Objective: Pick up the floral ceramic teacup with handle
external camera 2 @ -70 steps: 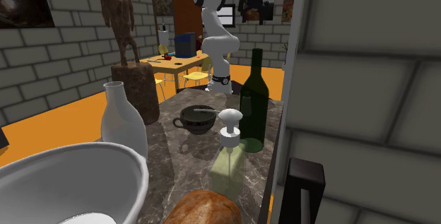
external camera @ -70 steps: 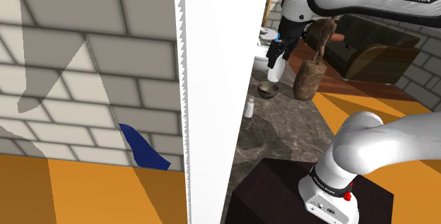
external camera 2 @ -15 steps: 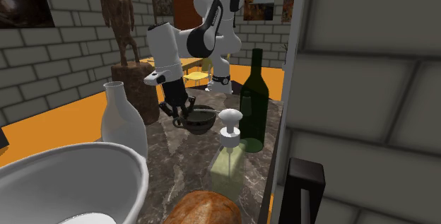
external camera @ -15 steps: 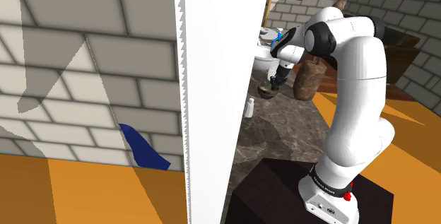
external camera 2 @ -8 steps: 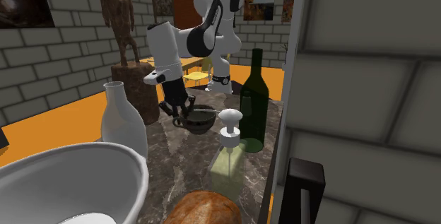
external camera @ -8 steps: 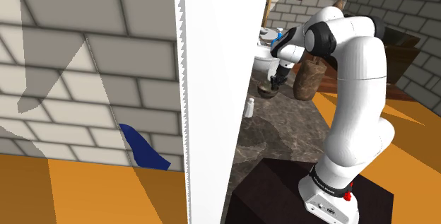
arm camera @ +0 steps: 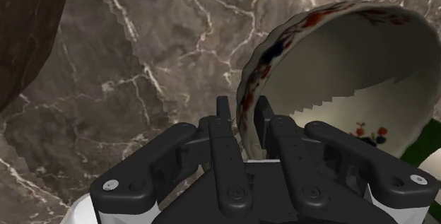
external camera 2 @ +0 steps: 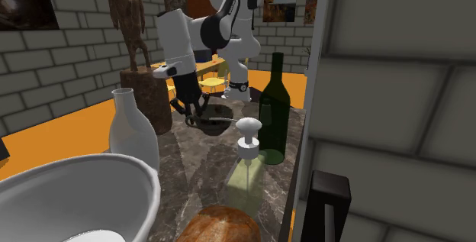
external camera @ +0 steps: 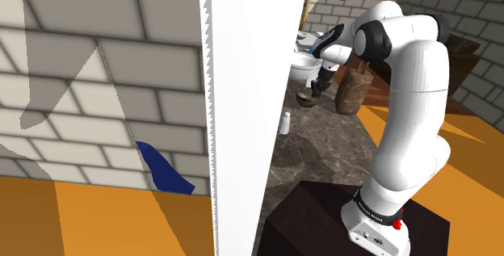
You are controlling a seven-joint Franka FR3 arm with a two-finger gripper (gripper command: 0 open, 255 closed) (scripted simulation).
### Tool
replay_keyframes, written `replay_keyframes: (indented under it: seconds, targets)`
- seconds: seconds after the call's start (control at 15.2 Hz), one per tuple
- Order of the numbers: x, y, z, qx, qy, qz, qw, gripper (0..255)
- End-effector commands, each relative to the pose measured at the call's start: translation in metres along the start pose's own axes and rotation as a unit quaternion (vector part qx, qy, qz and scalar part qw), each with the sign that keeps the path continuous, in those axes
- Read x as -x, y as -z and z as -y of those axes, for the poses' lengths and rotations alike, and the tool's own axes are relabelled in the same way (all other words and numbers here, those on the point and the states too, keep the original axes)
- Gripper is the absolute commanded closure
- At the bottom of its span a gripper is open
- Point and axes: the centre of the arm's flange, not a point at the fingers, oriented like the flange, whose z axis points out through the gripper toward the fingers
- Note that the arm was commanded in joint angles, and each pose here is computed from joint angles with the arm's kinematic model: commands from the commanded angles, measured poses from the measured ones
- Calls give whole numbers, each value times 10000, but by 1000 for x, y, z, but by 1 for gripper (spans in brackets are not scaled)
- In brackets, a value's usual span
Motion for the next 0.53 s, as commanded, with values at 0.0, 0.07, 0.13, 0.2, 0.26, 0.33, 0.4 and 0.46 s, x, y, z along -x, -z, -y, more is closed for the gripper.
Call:
replay_keyframes:
  seconds: [0.0,0.07,0.13,0.2,0.26,0.33,0.4,0.46]
  targets:
    - [-1,11,2,0,0,-1,10000,255]
    - [-1,16,3,0,0,-1,10000,255]
    - [-2,21,4,0,0,-1,10000,255]
    - [-2,27,5,0,0,-1,10000,255]
    - [-2,32,6,0,0,-1,10000,255]
    - [-2,37,7,0,0,-1,10000,255]
    - [-2,38,7,0,0,-1,10000,255]
    - [-2,38,7,0,0,-1,10000,255]
